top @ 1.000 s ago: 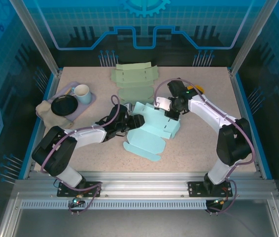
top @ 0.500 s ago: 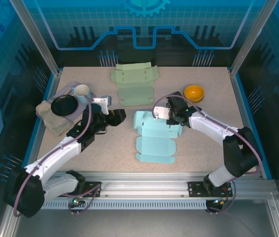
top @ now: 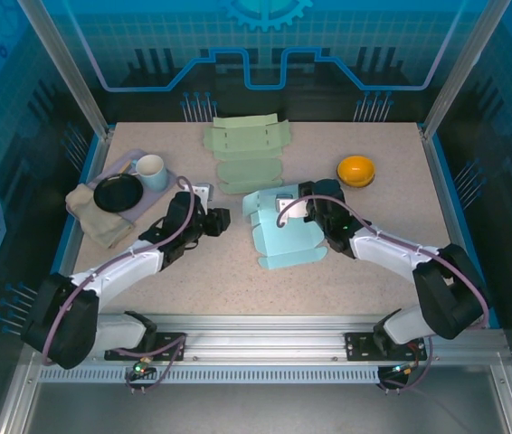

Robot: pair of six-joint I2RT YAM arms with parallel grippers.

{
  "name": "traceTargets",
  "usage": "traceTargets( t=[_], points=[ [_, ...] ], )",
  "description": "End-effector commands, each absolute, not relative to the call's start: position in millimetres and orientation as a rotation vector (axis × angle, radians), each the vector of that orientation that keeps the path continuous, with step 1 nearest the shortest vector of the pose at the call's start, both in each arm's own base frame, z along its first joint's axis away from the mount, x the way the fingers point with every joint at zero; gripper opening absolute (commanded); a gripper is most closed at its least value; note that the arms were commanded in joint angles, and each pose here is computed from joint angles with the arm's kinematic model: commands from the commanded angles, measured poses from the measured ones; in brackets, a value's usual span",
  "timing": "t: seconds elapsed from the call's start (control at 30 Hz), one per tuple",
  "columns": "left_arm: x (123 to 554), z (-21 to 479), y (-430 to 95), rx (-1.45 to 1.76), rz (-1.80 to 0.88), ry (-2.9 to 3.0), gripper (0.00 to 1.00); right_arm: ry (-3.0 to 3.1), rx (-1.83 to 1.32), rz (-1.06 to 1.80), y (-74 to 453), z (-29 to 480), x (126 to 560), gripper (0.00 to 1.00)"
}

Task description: Fold the paper box

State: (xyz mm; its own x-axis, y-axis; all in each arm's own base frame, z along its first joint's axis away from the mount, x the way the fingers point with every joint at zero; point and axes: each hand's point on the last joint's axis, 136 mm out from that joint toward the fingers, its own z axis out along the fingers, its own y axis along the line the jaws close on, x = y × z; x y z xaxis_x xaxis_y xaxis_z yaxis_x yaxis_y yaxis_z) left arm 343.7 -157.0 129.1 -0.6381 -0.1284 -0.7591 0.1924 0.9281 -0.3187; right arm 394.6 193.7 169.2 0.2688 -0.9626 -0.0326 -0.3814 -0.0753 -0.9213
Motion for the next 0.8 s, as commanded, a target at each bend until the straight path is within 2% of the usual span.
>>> traceTargets(
  t=[0.0, 0.27, 0.77],
  points=[
    [351, 127, -162, 0.121, -0.411, 2.175, 0.48, 1.184, -1.607, -0.866, 204, 169, 398, 0.00],
    [346, 100, -187, 0.236, -0.393, 2.224, 0.47, 1.221, -1.592, -0.866, 202, 137, 391, 0.00],
    [358, 100, -220, 0.334, -0.518, 2.203, 0.46, 1.233, -1.663, -0.862, 200, 110, 386, 0.00]
  ],
)
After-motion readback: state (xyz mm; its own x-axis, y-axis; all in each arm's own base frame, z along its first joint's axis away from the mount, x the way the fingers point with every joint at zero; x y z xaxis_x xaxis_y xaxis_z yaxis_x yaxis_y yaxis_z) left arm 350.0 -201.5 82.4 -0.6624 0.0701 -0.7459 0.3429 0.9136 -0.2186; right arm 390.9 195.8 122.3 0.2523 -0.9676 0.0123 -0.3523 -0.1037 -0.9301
